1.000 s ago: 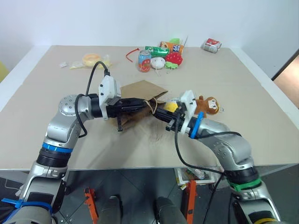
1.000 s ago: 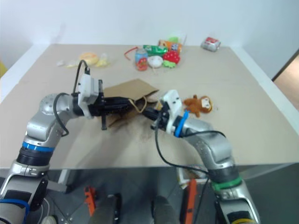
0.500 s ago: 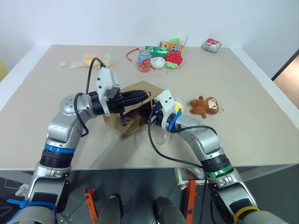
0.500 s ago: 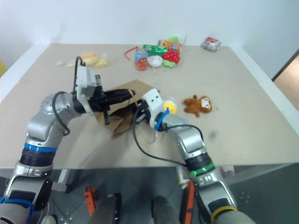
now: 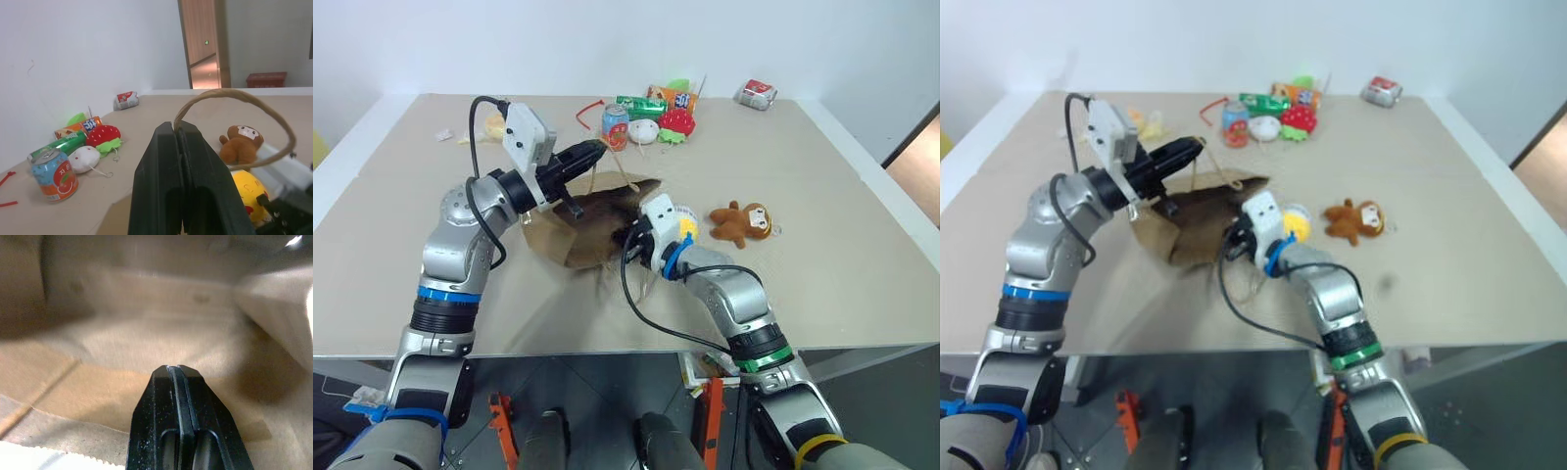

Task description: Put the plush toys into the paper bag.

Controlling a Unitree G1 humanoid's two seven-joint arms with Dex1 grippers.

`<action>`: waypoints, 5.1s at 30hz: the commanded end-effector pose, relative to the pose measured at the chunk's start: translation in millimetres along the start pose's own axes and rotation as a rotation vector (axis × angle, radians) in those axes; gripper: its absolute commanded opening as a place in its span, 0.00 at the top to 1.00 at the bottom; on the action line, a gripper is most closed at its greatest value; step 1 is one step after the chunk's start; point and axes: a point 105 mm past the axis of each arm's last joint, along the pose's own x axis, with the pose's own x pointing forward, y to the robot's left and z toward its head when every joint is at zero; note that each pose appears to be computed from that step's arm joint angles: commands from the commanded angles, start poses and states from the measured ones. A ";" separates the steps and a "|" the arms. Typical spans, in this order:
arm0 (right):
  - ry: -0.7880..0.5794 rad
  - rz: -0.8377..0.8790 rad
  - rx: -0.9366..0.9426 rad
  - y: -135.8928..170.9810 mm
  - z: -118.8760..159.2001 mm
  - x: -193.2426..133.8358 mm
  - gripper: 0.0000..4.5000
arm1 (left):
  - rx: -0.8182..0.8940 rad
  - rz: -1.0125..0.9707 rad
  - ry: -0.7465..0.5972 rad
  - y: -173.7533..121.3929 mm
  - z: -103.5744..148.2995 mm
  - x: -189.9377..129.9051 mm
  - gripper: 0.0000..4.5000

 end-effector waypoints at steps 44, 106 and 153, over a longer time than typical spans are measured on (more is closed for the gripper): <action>0.194 -0.079 -0.004 7.3 -36.1 26.3 0.99 | 0.325 -0.006 -0.379 -35.5 73.0 -1.0 1.00; 0.165 -0.584 -0.023 -169.7 -23.5 -121.5 0.40 | 0.191 -0.139 -0.308 -56.3 42.4 -13.6 1.00; -0.226 0.363 -0.024 23.3 61.3 -108.4 0.99 | 0.188 -0.173 -0.303 -56.4 40.1 -9.4 1.00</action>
